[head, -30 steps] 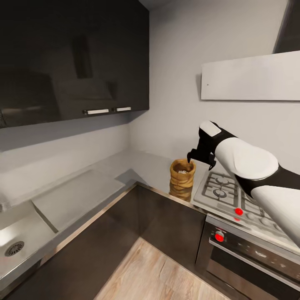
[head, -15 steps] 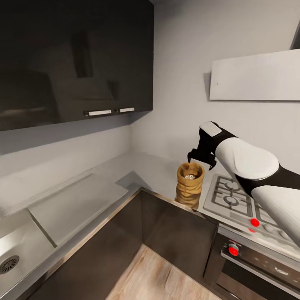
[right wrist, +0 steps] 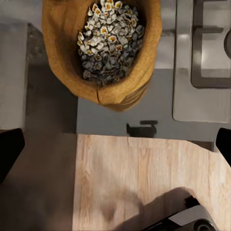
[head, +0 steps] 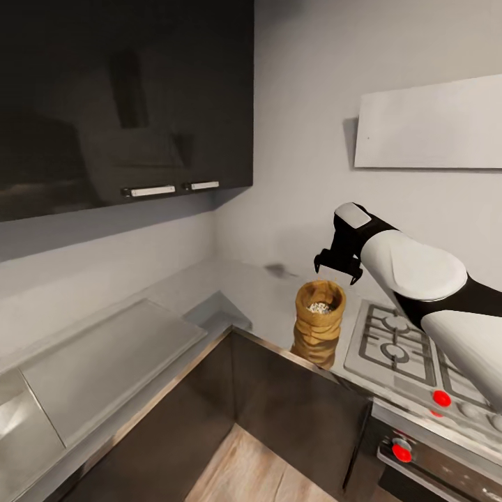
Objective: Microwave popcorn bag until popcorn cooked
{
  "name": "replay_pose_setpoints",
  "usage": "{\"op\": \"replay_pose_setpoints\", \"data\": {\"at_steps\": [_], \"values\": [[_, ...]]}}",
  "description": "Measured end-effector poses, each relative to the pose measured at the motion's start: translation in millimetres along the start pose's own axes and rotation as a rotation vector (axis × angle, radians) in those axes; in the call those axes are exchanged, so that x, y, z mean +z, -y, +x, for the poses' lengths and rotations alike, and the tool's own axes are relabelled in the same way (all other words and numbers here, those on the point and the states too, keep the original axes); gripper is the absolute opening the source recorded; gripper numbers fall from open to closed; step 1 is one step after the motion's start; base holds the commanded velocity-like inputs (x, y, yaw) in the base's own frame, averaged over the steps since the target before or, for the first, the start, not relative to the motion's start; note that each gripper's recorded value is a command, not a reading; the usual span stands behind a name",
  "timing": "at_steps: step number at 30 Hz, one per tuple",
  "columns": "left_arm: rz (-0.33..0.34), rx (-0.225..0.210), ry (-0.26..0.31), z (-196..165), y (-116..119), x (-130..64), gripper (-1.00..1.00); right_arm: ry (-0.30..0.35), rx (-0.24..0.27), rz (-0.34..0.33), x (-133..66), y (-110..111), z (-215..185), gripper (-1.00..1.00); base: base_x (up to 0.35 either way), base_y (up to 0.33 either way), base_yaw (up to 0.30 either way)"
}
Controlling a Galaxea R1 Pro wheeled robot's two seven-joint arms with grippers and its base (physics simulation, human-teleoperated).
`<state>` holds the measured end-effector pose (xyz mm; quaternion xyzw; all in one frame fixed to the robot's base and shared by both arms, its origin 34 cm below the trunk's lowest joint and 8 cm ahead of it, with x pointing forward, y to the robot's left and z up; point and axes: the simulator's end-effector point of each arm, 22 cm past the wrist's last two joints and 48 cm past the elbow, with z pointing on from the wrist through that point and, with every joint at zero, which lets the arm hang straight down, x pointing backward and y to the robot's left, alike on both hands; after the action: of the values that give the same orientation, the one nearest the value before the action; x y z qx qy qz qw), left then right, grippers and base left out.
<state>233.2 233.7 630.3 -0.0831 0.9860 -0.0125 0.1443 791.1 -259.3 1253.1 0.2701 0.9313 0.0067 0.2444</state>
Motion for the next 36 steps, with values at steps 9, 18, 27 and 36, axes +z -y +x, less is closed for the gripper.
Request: {"op": "replay_pose_setpoints", "data": {"at_steps": [9,18,27,36], "values": [[-0.002,0.001,-0.005,4.5,-0.9,-0.8,1.0,0.002,0.022,0.014,2.0,16.3,-7.9,1.0,0.186,-0.144,0.0],[-0.002,0.0,-0.006,4.5,-1.1,-0.7,1.0,0.034,0.01,0.058,2.4,30.2,-18.0,1.0,0.027,-0.023,0.0],[0.0,0.001,-0.006,4.5,-0.4,-0.7,1.0,0.049,-0.008,0.075,1.9,31.3,-19.7,1.0,0.0,0.0,0.0],[0.006,-0.001,-0.007,5.4,5.2,-0.8,1.0,0.022,-0.007,0.068,22.1,33.9,-6.3,1.0,0.0,0.0,0.0]]}}
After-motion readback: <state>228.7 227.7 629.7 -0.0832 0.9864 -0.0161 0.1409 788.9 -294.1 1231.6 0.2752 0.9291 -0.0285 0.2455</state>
